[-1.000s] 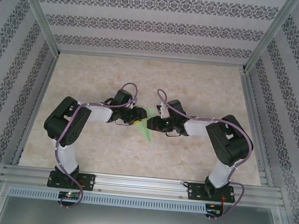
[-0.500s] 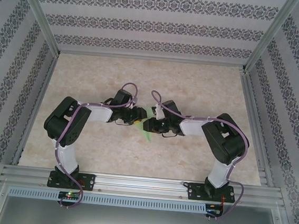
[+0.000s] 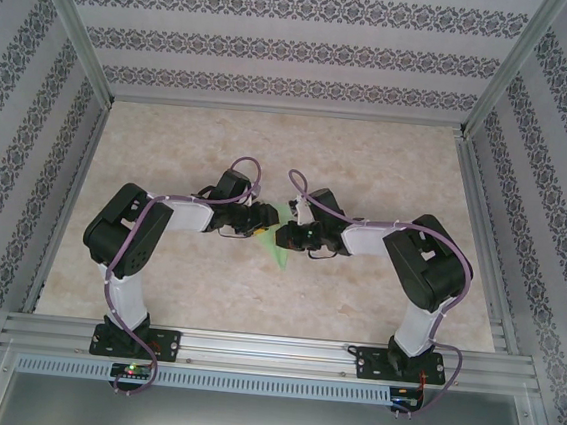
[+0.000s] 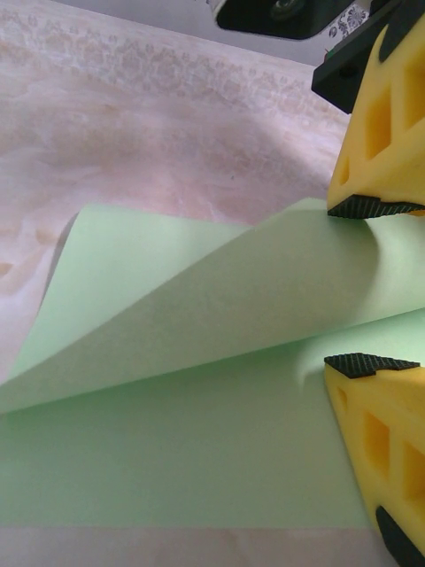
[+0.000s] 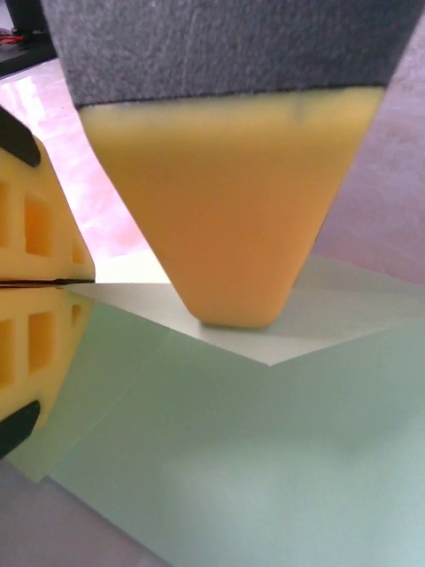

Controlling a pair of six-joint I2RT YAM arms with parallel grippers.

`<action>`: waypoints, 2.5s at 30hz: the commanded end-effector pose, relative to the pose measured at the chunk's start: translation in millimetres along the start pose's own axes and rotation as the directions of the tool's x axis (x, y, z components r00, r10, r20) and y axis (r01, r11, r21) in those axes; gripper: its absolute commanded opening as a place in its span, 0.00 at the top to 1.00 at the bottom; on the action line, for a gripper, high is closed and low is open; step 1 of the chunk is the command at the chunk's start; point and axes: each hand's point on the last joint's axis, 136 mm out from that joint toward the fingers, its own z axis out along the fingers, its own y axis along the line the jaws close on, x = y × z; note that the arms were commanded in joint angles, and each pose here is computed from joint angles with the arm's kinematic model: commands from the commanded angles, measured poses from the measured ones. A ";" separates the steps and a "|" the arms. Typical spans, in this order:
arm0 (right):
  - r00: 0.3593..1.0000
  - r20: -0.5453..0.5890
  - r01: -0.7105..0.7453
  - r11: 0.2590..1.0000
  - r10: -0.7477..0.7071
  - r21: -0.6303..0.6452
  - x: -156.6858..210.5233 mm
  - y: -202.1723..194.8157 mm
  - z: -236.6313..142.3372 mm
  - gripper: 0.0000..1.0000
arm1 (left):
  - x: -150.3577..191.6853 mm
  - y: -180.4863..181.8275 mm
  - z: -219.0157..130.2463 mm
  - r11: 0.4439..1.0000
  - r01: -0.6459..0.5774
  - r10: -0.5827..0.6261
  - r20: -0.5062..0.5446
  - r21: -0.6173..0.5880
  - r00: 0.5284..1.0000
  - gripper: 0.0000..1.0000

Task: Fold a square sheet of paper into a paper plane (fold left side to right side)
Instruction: Fourth fold the wing at the center of the table.

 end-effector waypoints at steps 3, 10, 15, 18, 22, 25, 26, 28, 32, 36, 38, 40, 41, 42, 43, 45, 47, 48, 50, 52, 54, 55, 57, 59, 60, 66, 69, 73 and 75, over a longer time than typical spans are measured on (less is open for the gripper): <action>1.000 0.013 0.019 0.999 -0.019 -0.026 -2.3 6.1 -13.4 0.81 | 11.2 25.3 8.9 0.995 0.028 -0.030 -0.021 -0.093 0.999 0.52; 0.996 0.083 -0.013 0.993 0.023 -0.114 -21.5 11.0 -42.2 0.70 | 10.9 25.9 9.1 0.995 0.030 -0.033 -0.021 -0.094 0.999 0.52; 0.989 0.112 -0.074 0.986 0.092 -0.150 -37.3 2.7 -44.2 0.71 | 10.4 25.1 9.2 0.995 0.029 -0.031 -0.021 -0.091 0.999 0.53; 0.987 0.105 -0.104 0.978 0.125 -0.181 -43.0 2.8 -36.7 0.73 | 10.9 25.3 9.5 0.995 0.030 -0.032 -0.022 -0.092 0.999 0.53; 0.986 0.087 -0.123 0.971 0.143 -0.205 -43.9 3.5 -27.4 0.74 | 9.9 24.3 9.2 0.996 0.029 -0.031 -0.020 -0.090 0.999 0.53; 0.985 0.078 -0.133 0.969 0.151 -0.206 -43.2 2.4 -22.3 0.74 | 9.7 24.0 9.3 0.996 0.028 -0.030 -0.019 -0.088 0.999 0.53; 0.985 0.077 -0.133 0.968 0.152 -0.212 -43.9 3.4 -20.9 0.74 | 9.5 23.8 9.3 0.996 0.029 -0.031 -0.019 -0.088 0.999 0.53; 0.985 0.072 -0.135 0.967 0.154 -0.217 -44.2 4.5 -19.0 0.74 | 9.8 24.2 9.4 0.996 0.029 -0.031 -0.020 -0.089 0.999 0.52; 0.986 0.063 -0.137 0.966 0.154 -0.219 -44.1 5.7 -14.8 0.75 | 10.7 24.1 9.8 0.996 0.028 -0.030 -0.022 -0.089 0.999 0.53; 0.986 0.056 -0.144 0.966 0.160 -0.217 -43.4 4.6 -11.1 0.76 | 10.4 23.6 9.6 0.996 0.028 -0.030 -0.021 -0.089 0.999 0.53; 0.985 0.052 -0.147 0.966 0.162 -0.215 -42.1 3.7 -9.7 0.77 | 10.3 23.7 9.5 0.996 0.028 -0.030 -0.021 -0.089 0.999 0.53; 0.985 0.049 -0.152 0.966 0.166 -0.211 -40.3 2.2 -8.9 0.78 | 10.2 23.6 9.3 0.996 0.028 -0.030 -0.020 -0.088 0.999 0.53; 0.985 0.049 -0.153 0.966 0.167 -0.210 -39.5 1.8 -9.0 0.79 | 10.0 23.5 9.5 0.996 0.027 -0.029 -0.020 -0.088 0.999 0.53; 0.985 0.046 -0.155 0.965 0.168 -0.210 -37.8 1.2 -8.7 0.80 | 10.3 23.4 9.6 0.996 0.027 -0.029 -0.021 -0.088 0.999 0.53; 0.985 0.047 -0.155 0.965 0.169 -0.210 -37.3 0.9 -9.0 0.80 | 10.0 23.4 9.5 0.996 0.027 -0.029 -0.020 -0.088 0.999 0.53; 0.984 0.045 -0.160 0.965 0.173 -0.207 -34.7 -0.2 -9.0 0.80 | 10.5 23.6 9.7 0.996 0.027 -0.029 -0.021 -0.089 0.999 0.53; 0.984 0.042 -0.162 0.964 0.174 -0.210 -33.1 -0.1 -8.3 0.80 | 10.3 24.5 9.7 0.995 0.029 -0.031 -0.020 -0.091 0.999 0.53; 0.984 0.040 -0.163 0.964 0.175 -0.209 -32.6 -0.3 -7.5 0.80 | 10.6 24.4 9.8 0.995 0.029 -0.031 -0.022 -0.090 0.999 0.53; 0.984 0.035 -0.165 0.964 0.175 -0.208 -30.8 -0.2 -5.9 0.81 | 10.9 24.2 10.0 0.996 0.028 -0.030 -0.022 -0.090 0.999 0.53; 0.984 0.029 -0.168 0.964 0.177 -0.206 -29.2 -0.9 -4.5 0.81 | 10.8 24.4 9.8 0.995 0.028 -0.031 -0.022 -0.091 0.999 0.53; 0.984 0.026 -0.169 0.965 0.178 -0.202 -28.4 -1.3 -3.6 0.82 | 10.2 24.3 9.6 0.995 0.028 -0.030 -0.020 -0.091 0.999 0.53; 0.984 0.025 -0.170 0.965 0.179 -0.201 -28.0 -1.7 -3.5 0.82 | 10.4 23.5 9.6 0.996 0.027 -0.029 -0.020 -0.089 0.999 0.53; 0.983 0.025 -0.172 0.965 0.181 -0.197 -26.1 -3.1 -3.7 0.82 | 10.6 24.3 9.5 0.995 0.029 -0.031 -0.021 -0.091 0.999 0.53; 0.983 0.030 -0.173 0.965 0.183 -0.197 -25.9 -3.5 -4.8 0.81 | 10.6 23.3 9.1 0.996 0.027 -0.029 -0.020 -0.089 0.999 0.53; 0.983 0.031 -0.173 0.965 0.183 -0.199 -25.3 -3.1 -5.6 0.81 | 10.6 23.3 9.1 0.996 0.027 -0.029 -0.021 -0.089 0.999 0.53; 0.982 0.036 -0.173 0.963 0.184 -0.205 -22.1 -1.5 -8.5 0.81 | 10.4 23.9 9.5 0.996 0.026 -0.028 -0.020 -0.091 0.999 0.53; 0.982 0.034 -0.173 0.963 0.184 -0.208 -20.4 -1.0 -8.7 0.81 | 11.1 24.6 9.8 0.995 0.028 -0.030 -0.022 -0.093 0.999 0.53; 0.981 0.037 -0.177 0.962 0.188 -0.206 -18.7 -1.8 -9.6 0.81 | 11.0 24.0 9.7 0.995 0.026 -0.028 -0.022 -0.092 0.999 0.53; 0.982 0.038 -0.175 0.962 0.187 -0.208 -18.4 -1.2 -9.5 0.81 | 11.1 24.8 9.8 0.995 0.028 -0.030 -0.022 -0.094 0.999 0.53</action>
